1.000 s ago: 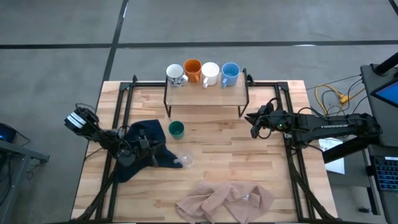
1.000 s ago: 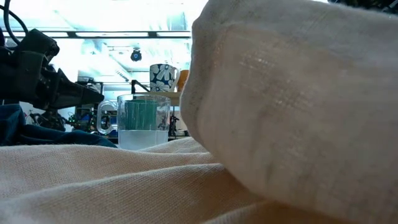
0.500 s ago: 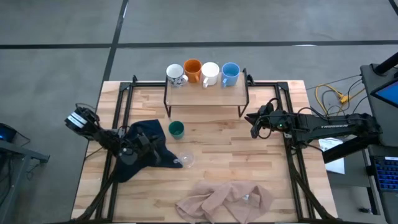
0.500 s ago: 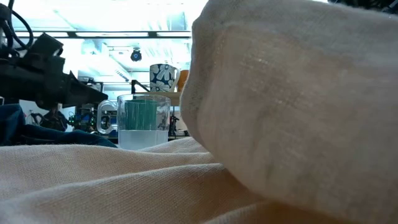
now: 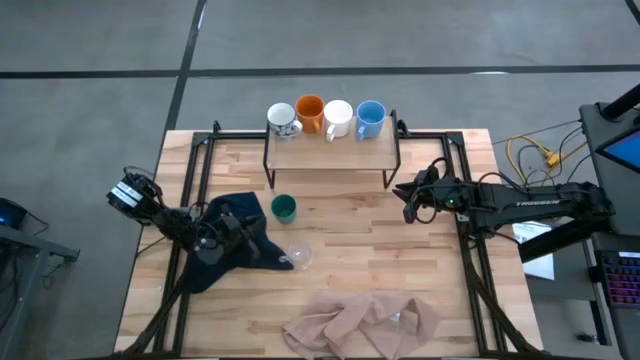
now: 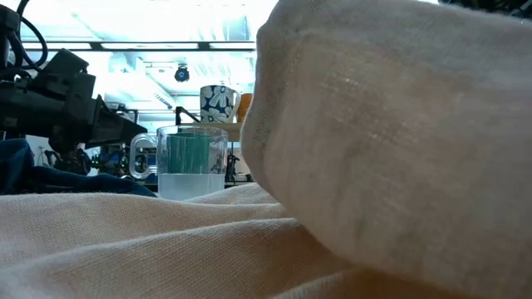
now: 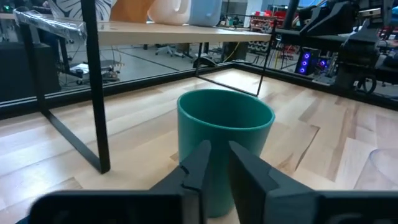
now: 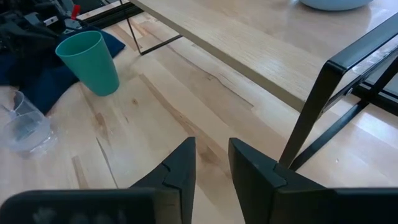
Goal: Stack small to large cups/mugs on shelf
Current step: Put the green cup on the shelf
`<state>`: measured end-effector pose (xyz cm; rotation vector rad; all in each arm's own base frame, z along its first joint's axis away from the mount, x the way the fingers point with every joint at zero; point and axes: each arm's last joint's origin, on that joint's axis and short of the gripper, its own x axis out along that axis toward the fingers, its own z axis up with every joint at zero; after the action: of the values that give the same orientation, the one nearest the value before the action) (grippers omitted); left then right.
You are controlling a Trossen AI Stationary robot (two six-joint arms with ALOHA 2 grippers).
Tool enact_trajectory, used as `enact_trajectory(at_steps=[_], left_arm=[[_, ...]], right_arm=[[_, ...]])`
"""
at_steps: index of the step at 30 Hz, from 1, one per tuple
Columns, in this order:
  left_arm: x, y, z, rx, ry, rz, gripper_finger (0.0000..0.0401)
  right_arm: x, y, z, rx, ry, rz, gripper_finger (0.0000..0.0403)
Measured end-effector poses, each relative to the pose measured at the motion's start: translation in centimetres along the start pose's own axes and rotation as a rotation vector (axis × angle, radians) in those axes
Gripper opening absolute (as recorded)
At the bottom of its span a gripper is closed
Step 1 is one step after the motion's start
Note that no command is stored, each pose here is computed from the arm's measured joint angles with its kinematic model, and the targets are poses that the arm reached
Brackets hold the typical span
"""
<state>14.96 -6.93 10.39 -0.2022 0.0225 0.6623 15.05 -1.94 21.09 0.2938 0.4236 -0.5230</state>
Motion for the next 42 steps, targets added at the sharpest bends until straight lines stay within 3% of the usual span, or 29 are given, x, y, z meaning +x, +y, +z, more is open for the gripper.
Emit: enact_trajectory(at_steps=[3, 9, 17, 23, 29, 31, 34, 42], left_arm=[[0.05, -0.22, 0.1, 0.007, -0.002, -0.004, 0.0057], [0.1, -0.47, 0.23, 0.149, -0.006, -0.005, 0.0063], [0.37, -0.51, 0.34, -0.049, -0.013, 0.015, 0.0063], [0.34, -0.26, -0.03, -0.079, 0.006, 0.007, 0.0068], [0.38, -0.24, 0.01, -0.121, -0.002, 0.023, 0.0115], [0.44, -0.33, 0.21, -0.129, -0.04, 0.083, 0.014], [0.4, -0.06, 0.41, -0.044, -0.096, 0.204, 0.0172], [0.47, -0.51, 0.26, -0.037, -0.024, 0.054, 0.0201]], right_arm=[[0.0, 0.0, 0.0, 0.0, 0.0, 0.0, 0.0094], [0.0, 0.0, 0.0, 0.0, 0.0, 0.0, 0.0091], [0.0, 0.0, 0.0, 0.0, 0.0, 0.0, 0.0082], [0.0, 0.08, -0.03, 0.0, 0.011, 0.027, 0.0092], [-0.01, 0.11, -0.05, 0.0, 0.016, 0.038, 0.0101], [-0.01, 0.11, -0.04, 0.0, 0.016, 0.039, 0.0103], [0.0, 0.11, -0.05, 0.0, 0.016, 0.038, 0.0105], [0.0, 0.11, -0.06, -0.001, 0.018, 0.038, 0.01]])
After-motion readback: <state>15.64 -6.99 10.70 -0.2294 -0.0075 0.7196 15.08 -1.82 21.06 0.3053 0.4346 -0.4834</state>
